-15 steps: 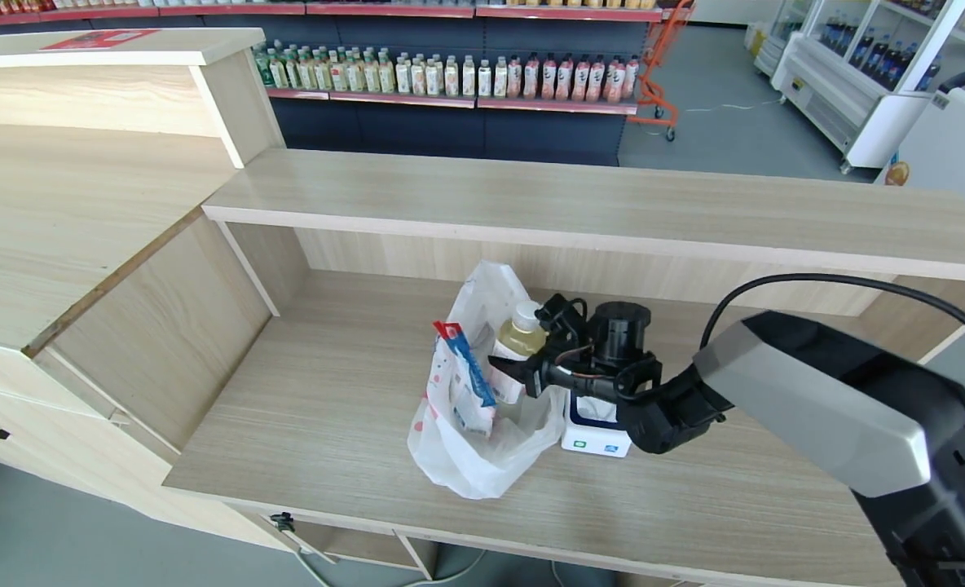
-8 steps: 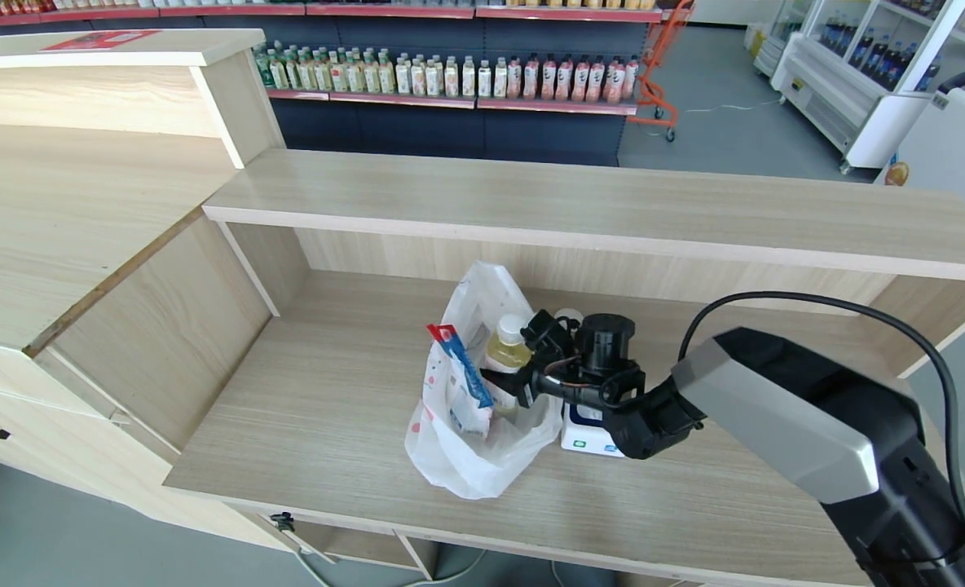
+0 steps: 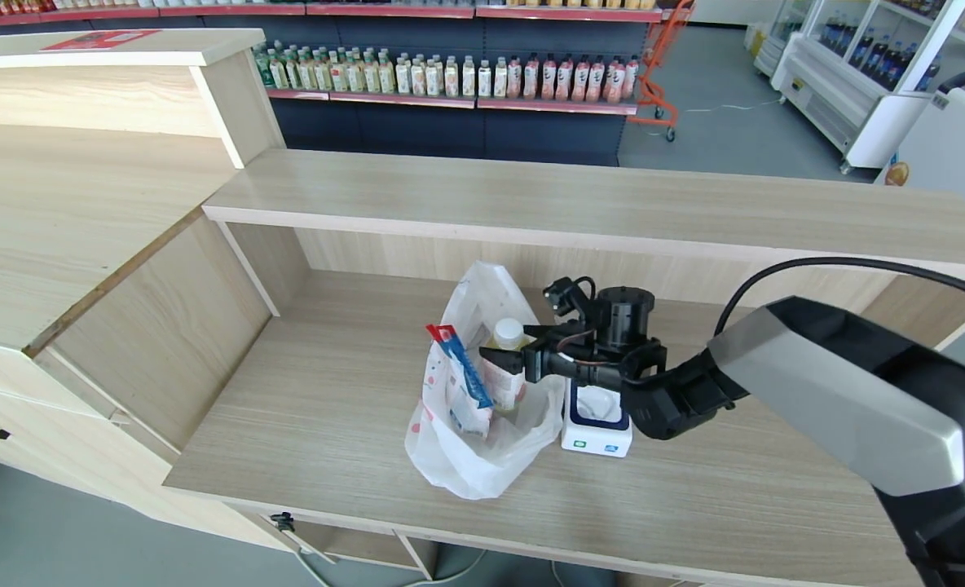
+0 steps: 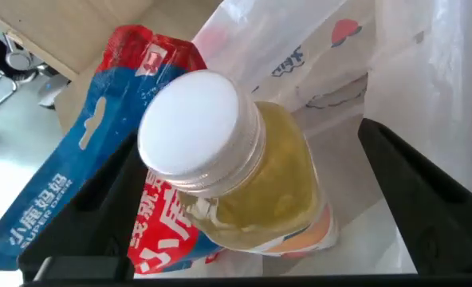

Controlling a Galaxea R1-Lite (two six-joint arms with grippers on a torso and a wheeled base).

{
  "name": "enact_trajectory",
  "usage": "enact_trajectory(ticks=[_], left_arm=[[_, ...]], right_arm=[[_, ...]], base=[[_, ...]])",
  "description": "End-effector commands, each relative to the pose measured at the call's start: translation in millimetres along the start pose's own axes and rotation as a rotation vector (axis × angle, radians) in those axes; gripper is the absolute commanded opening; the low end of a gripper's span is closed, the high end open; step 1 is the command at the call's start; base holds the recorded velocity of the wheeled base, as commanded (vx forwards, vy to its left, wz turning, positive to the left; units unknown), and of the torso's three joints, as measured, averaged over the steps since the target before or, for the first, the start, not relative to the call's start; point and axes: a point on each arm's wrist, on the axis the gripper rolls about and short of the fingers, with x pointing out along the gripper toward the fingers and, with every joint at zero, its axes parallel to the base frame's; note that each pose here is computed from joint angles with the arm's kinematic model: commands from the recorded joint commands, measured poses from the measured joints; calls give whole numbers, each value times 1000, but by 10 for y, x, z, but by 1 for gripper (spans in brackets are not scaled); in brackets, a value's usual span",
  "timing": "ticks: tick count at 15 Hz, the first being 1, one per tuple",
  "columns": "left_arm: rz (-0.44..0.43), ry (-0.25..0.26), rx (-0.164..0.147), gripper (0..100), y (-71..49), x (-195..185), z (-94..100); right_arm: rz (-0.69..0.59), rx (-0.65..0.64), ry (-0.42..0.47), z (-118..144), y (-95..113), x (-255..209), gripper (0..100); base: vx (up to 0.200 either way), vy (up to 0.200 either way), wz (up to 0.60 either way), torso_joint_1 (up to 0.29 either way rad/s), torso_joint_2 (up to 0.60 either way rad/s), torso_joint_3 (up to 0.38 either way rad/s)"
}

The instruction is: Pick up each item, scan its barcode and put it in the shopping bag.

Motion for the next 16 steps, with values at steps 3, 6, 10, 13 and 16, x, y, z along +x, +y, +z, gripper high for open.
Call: enact_trajectory(ticks=[3, 6, 10, 13, 16], left_arm=[[0, -1, 0, 100, 0, 0, 0], [0, -1, 0, 100, 0, 0, 0], [0, -1, 0, 100, 0, 0, 0], [0, -1, 0, 100, 0, 0, 0], [0, -1, 0, 100, 0, 0, 0]], right_arm=[[-19, 81, -19, 451, 144, -438, 100], [-72, 227, -27, 715, 197, -992, 100], [-87, 285, -78, 1214, 985, -2300, 100], [-386, 170, 12, 787, 1134, -3190, 100], [-679, 158, 42, 92, 1678, -3954, 100]], base=[[0, 0, 0, 0, 0, 0], [0, 0, 0, 0, 0, 0], [0, 0, 0, 0, 0, 0], [0, 0, 0, 0, 0, 0], [0, 0, 0, 0, 0, 0]])
